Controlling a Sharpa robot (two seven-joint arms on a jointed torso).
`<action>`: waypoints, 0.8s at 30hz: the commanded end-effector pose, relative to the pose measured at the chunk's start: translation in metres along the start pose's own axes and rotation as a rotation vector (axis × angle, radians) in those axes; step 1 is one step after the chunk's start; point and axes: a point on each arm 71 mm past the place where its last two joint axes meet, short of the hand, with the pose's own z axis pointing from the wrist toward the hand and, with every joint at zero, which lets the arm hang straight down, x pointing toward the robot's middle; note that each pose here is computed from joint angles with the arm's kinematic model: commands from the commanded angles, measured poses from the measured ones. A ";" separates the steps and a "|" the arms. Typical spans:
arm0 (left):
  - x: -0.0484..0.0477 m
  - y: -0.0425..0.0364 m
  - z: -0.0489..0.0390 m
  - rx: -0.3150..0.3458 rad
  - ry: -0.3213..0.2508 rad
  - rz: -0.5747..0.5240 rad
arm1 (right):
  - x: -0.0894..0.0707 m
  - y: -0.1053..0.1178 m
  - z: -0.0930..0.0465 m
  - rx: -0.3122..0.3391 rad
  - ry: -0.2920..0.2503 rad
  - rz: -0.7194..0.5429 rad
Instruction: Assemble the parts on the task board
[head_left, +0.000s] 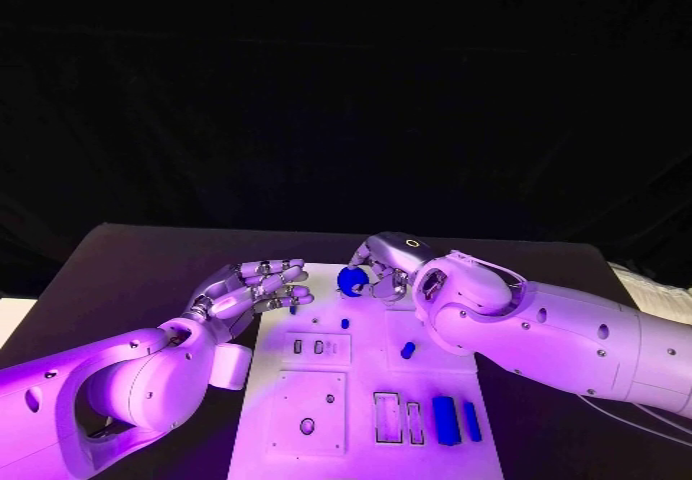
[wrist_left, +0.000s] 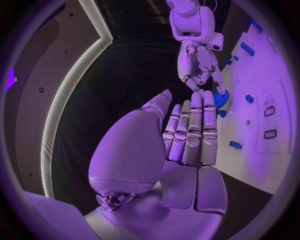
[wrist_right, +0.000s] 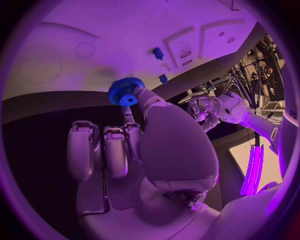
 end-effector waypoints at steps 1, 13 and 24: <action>0.0031 -0.0014 0.0007 0.013 0.019 -0.009 | 0.006 0.006 0.004 -0.008 0.018 -0.020; 0.0035 -0.0010 0.0010 0.010 0.020 -0.009 | 0.024 0.011 0.015 0.000 0.070 -0.027; 0.0033 -0.0008 0.0009 0.005 0.020 -0.009 | 0.030 0.008 0.020 0.017 0.076 -0.012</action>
